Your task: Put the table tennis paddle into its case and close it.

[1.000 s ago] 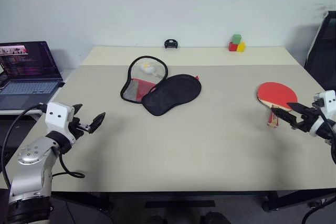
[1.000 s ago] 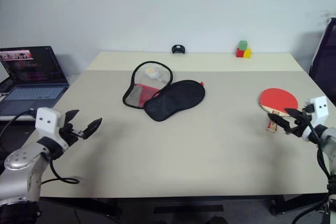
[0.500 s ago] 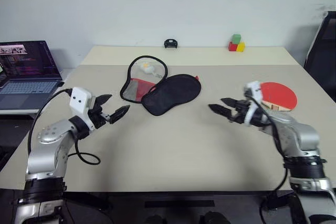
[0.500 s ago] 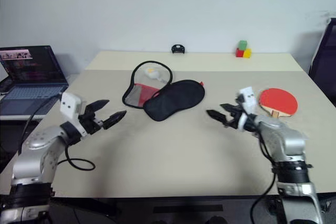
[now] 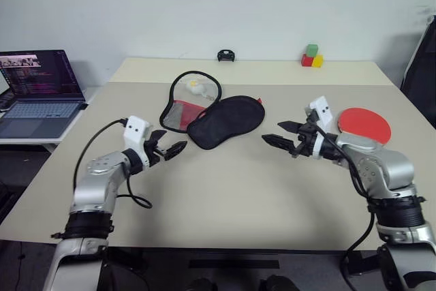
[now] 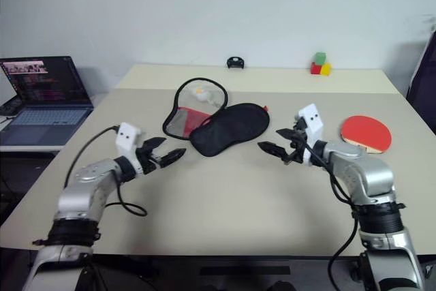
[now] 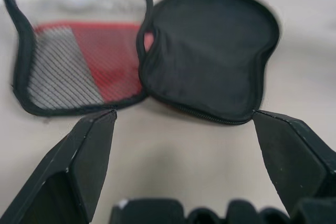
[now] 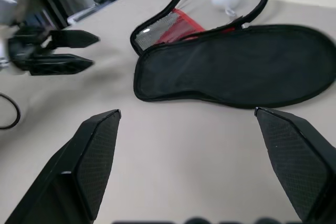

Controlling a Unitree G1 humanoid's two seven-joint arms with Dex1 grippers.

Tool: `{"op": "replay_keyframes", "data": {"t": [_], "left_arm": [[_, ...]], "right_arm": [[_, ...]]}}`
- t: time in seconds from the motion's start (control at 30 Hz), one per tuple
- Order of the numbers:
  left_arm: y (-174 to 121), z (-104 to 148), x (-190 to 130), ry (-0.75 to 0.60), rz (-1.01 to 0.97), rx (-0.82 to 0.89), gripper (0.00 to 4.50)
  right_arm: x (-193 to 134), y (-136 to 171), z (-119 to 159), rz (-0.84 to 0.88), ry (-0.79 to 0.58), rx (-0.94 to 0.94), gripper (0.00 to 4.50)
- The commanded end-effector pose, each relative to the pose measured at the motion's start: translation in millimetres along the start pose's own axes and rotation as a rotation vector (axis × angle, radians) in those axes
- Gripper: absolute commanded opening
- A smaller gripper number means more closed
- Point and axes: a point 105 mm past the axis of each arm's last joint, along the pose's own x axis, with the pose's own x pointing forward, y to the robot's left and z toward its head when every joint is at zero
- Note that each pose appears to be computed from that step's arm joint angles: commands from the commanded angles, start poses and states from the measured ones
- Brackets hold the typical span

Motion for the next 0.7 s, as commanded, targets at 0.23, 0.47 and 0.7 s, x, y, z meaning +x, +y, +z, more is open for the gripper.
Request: {"op": "replay_keyframes", "data": {"t": [0.23,0.47,0.7], "left_arm": [[-7,-3,35,0.077,-0.007,-0.181,4.5],[-27,-5,48,0.122,-0.094,-0.306,4.5],[-37,-8,59,0.148,-0.096,-0.393,4.5]], "right_arm": [[-31,36,42,0.183,-0.1,-0.119,4.48],[-37,45,48,0.224,-0.109,-0.168,4.48],[-37,44,46,0.217,-0.115,-0.156,4.48]]}}
